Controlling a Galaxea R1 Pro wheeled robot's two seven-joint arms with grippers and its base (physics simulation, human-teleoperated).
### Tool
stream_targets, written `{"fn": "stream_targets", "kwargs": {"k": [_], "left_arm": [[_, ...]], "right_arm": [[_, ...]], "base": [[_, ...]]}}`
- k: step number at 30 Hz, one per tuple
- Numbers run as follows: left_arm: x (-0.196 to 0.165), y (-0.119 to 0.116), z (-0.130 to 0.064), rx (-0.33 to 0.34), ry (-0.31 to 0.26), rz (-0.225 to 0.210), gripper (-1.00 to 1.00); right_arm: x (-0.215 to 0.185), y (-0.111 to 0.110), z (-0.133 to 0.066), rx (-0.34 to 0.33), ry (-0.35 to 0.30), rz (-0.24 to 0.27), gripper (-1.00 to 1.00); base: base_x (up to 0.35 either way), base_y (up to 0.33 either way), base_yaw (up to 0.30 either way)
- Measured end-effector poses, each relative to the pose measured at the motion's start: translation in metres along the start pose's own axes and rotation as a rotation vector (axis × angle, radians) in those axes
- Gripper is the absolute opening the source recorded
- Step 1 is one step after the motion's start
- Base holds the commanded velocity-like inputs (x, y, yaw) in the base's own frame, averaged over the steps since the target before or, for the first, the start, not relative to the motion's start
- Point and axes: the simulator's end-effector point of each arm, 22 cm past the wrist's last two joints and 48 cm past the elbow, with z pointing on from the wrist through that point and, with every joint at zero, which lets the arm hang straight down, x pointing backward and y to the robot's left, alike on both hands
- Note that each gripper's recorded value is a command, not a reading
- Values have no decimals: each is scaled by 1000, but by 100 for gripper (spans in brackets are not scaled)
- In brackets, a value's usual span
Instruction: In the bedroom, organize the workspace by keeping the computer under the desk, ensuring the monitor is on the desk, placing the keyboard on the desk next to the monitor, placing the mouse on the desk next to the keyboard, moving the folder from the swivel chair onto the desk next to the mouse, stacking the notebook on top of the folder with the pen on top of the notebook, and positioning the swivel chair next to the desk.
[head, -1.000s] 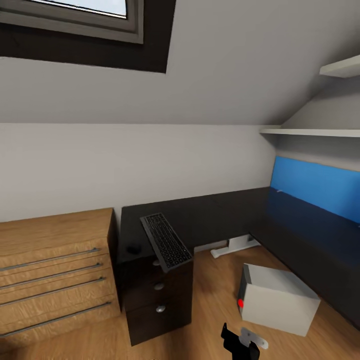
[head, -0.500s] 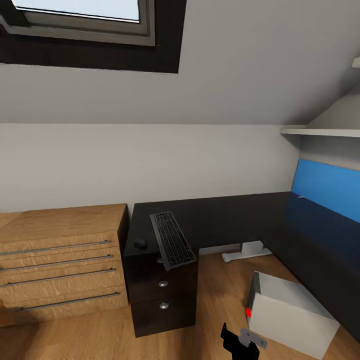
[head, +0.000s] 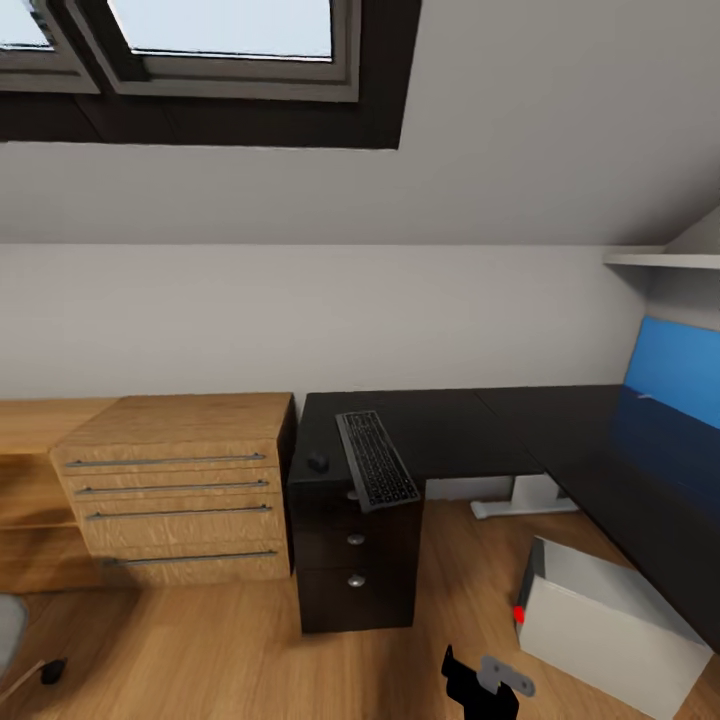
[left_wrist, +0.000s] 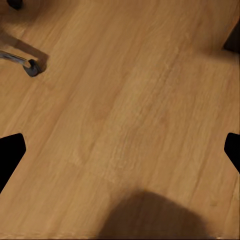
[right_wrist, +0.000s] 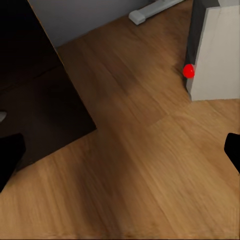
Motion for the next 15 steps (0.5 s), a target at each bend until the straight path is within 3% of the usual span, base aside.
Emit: {"fn": "stream_targets", "kwargs": {"k": [4,15], "left_arm": [[0,0,0,0,1,1,100],[0,-1,0,2,-1,2,100]], "right_arm": [[0,0,0,-2,0,-4,100],[-1,3,0,-16,-6,-26,100]], "base": [[-154,-89,37],[-17,-19,4]]}}
